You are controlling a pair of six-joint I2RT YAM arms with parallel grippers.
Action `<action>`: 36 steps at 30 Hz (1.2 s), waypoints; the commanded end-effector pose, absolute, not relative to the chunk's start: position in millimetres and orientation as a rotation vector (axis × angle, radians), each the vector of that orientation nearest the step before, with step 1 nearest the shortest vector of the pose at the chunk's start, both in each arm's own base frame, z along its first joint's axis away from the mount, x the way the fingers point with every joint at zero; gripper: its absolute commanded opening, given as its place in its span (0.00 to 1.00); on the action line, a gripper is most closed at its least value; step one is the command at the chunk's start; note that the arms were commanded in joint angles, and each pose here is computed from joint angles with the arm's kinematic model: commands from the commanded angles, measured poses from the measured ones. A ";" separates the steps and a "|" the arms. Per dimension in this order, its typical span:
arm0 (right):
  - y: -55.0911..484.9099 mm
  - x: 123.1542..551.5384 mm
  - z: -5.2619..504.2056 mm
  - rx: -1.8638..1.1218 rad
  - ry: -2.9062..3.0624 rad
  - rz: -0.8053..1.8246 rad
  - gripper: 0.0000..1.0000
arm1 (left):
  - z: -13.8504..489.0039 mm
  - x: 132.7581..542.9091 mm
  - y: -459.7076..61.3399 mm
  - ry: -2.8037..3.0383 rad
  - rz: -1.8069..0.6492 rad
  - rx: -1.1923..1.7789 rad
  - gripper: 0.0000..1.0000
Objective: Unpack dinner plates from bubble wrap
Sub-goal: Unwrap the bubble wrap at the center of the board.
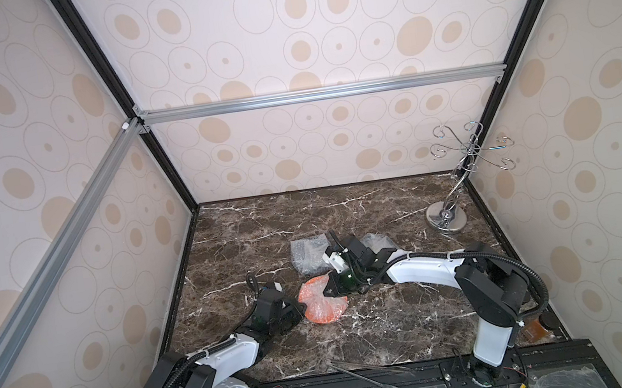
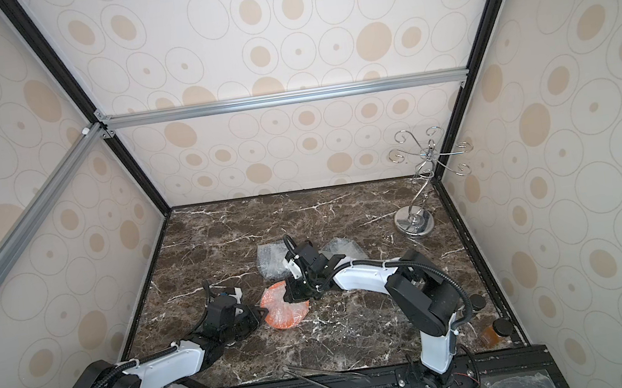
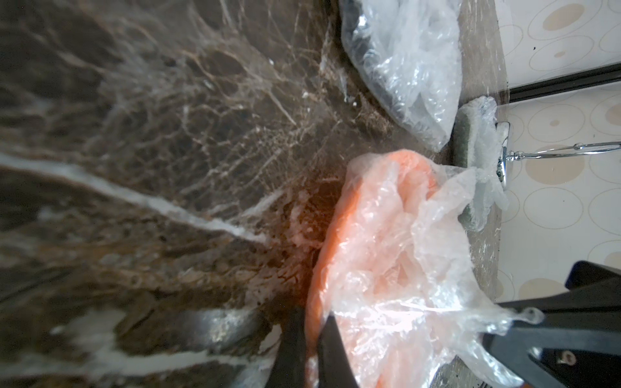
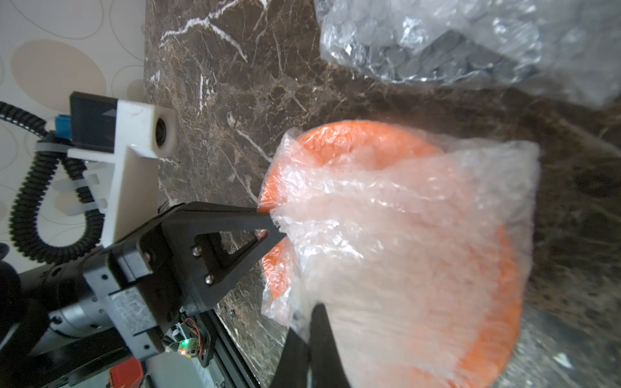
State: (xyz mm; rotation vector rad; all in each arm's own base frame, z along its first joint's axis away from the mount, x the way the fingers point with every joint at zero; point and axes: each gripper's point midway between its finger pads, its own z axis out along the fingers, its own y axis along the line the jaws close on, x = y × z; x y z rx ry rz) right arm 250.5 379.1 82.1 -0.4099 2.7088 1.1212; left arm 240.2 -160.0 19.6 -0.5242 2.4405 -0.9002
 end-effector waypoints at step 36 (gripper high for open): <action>381.1 269.7 176.9 -0.326 2.280 1.441 0.00 | -31.2 207.1 -122.3 2.653 -0.558 -0.637 0.00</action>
